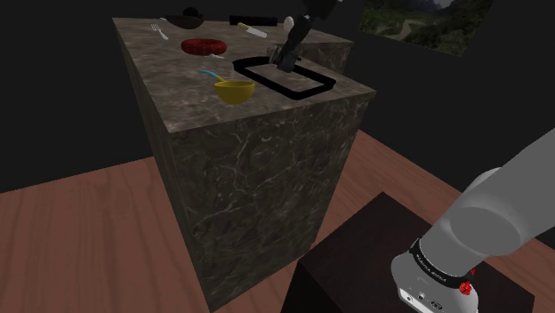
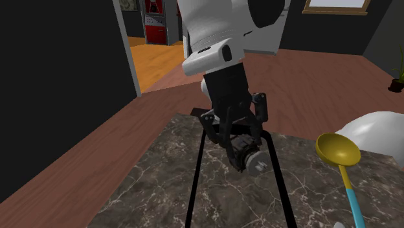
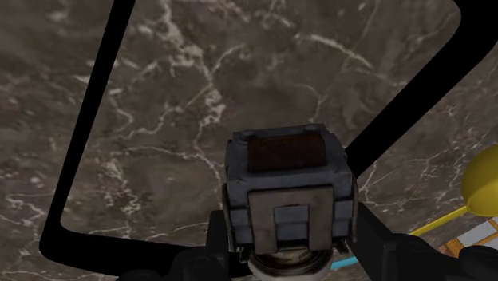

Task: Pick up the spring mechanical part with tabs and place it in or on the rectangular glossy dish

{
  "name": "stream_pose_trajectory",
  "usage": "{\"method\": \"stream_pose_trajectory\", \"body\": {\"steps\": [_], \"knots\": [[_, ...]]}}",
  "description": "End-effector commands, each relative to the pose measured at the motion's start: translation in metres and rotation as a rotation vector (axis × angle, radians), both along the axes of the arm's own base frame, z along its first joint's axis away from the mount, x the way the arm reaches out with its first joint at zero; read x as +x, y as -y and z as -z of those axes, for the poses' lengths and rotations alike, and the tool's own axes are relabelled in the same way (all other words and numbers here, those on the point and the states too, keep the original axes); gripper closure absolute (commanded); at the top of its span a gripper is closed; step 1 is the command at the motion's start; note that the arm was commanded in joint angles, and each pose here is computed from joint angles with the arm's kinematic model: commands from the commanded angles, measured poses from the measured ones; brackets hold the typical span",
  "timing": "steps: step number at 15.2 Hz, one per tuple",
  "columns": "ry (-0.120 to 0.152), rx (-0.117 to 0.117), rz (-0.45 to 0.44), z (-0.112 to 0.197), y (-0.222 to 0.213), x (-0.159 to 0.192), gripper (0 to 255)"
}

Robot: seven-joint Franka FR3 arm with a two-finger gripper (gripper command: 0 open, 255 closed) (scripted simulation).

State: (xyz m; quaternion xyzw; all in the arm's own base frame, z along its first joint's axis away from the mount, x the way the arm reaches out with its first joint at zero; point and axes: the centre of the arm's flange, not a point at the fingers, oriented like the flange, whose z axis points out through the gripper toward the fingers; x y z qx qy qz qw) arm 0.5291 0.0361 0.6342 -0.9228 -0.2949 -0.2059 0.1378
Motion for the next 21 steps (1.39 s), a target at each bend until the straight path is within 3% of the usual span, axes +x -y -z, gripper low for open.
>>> {"method": "stream_pose_trajectory", "body": {"steps": [1,3,4,9,13,21], "knots": [[0.001,0.0,0.0,0.0,0.0,0.0,255],[0.001,0.0,0.0,0.0,0.0,0.0,255],[0.001,0.0,0.0,0.0,0.0,0.0,0],[0.0,0.0,0.0,0.0,0.0,0.0,0],[0.001,0.0,0.0,-0.044,0.019,-0.015,0],[0.001,0.0,0.0,-0.044,0.019,-0.015,0]]}}
